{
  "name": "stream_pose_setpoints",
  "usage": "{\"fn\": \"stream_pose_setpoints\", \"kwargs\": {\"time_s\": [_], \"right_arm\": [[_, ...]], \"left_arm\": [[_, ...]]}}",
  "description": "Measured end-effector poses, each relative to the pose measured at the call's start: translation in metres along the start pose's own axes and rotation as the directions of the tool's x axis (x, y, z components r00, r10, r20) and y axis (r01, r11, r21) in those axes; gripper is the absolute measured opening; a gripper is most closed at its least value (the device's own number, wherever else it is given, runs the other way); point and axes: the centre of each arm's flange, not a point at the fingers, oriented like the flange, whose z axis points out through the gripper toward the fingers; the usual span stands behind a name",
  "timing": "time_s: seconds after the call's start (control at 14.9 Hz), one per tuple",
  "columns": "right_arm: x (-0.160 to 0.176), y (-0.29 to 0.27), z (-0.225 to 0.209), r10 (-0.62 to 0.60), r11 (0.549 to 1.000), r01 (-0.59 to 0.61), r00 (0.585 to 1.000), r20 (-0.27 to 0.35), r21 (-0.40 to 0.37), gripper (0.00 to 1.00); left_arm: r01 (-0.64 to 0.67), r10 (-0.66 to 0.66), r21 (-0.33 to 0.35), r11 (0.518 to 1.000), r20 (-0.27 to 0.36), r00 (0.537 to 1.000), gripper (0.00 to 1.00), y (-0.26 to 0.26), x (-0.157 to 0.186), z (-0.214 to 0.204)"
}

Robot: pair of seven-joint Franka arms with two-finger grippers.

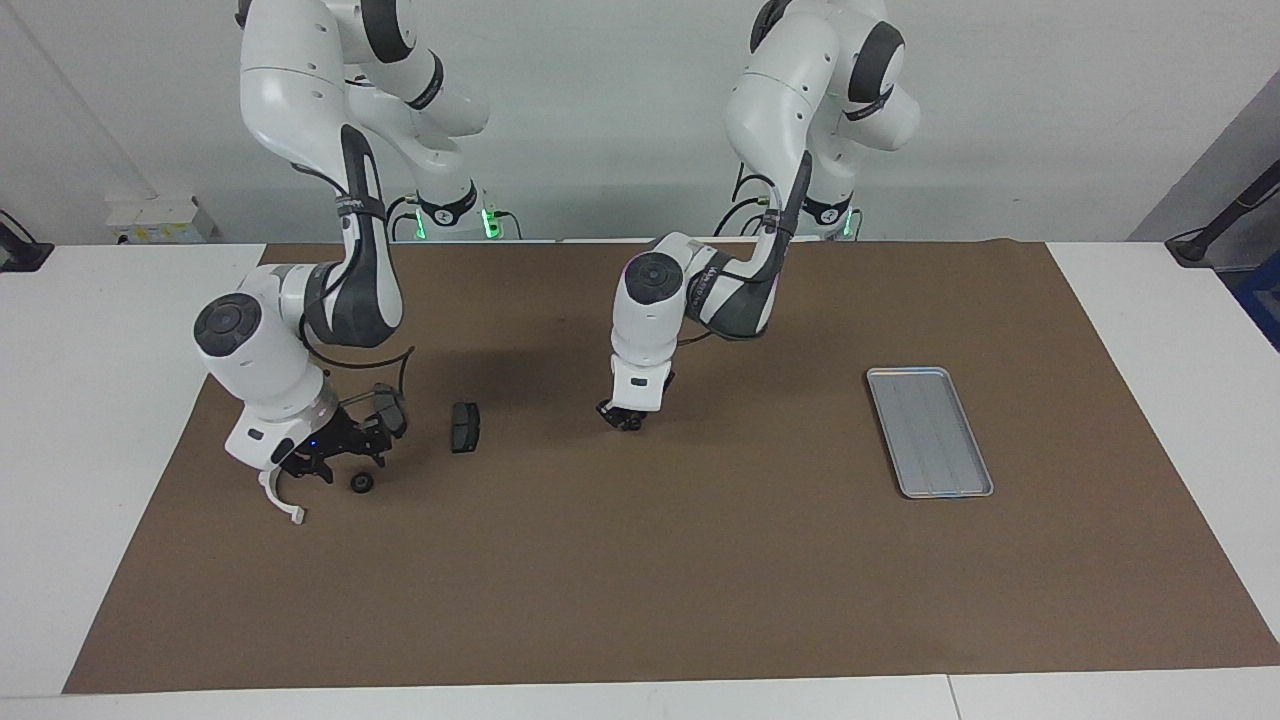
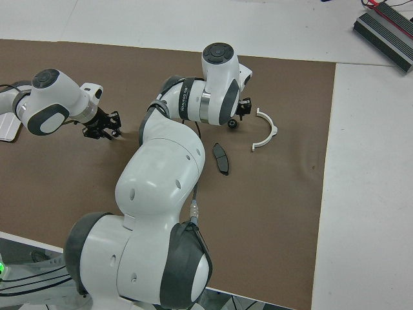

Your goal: Place bearing gear from tray to pile

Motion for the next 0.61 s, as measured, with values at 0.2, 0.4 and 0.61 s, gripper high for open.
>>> {"fn": "stream_pose_setpoints", "kwargs": {"time_s": [0.2,0.4,0.61], "right_arm": [[0.006,-0.010,-0.009,0.002,1.000,-0.002,1.000,-0.015,-0.005,0.80],[0.009,-0.011,-0.013,0.000,1.000,-0.001,1.000,-0.024,-0.008,0.80],[0.018,-0.019,-0.024,-0.016,1.000,0.015,0.999,-0.041,-0.013,0.84]], "left_arm": [[0.011,-0.011,0.039,0.999,0.006,1.000,0.56,-0.003,0.007,-0.005],[0.060,-0.059,0.050,0.997,-0.013,0.998,0.67,-0.012,0.041,-0.034],[0.087,-0.087,0.045,0.995,-0.016,0.996,0.98,-0.045,0.101,-0.096]]}}
